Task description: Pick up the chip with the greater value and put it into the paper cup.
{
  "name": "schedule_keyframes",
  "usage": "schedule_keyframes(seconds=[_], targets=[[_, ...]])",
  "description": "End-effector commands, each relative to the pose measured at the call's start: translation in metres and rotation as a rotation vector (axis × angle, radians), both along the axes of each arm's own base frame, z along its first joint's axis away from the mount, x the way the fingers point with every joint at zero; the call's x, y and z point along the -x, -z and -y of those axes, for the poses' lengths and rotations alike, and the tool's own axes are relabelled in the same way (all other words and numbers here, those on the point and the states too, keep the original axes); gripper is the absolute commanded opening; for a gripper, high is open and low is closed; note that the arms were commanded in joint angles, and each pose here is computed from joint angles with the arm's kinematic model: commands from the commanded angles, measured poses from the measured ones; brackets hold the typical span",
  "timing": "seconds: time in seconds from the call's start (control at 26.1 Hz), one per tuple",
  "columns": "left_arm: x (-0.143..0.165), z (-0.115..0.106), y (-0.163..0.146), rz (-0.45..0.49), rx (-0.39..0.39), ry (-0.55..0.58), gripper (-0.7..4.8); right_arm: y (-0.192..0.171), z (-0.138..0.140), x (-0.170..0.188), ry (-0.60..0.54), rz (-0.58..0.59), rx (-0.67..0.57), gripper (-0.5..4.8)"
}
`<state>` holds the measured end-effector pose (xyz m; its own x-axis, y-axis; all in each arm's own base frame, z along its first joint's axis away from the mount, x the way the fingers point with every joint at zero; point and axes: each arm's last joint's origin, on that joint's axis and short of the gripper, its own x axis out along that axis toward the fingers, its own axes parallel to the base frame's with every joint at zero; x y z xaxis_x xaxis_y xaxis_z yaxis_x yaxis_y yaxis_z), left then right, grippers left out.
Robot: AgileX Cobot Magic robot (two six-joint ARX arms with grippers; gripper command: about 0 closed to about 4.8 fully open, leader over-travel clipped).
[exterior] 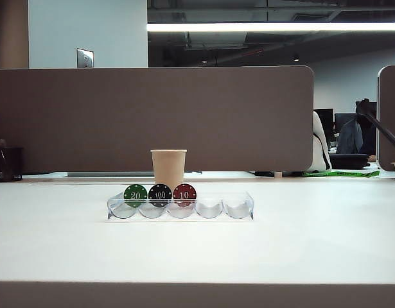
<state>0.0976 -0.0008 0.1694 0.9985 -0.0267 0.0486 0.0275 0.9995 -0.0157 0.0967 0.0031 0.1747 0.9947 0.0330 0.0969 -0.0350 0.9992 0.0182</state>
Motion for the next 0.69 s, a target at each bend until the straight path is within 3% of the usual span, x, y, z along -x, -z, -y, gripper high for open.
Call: schedule_keyframes(seconds=[0.04,0.69], targets=[[0.0002,0.0002,-0.0022,0.015,-0.002,0.005,-0.06,-0.0006,0.0001,0.0001,0.001,0.01,-0.005,-0.05],[0.0003,0.0002,-0.0033,0.024,-0.003,0.005,-0.06,-0.0009,0.0,0.0003,0.0,-0.002,-0.004,-0.05]])
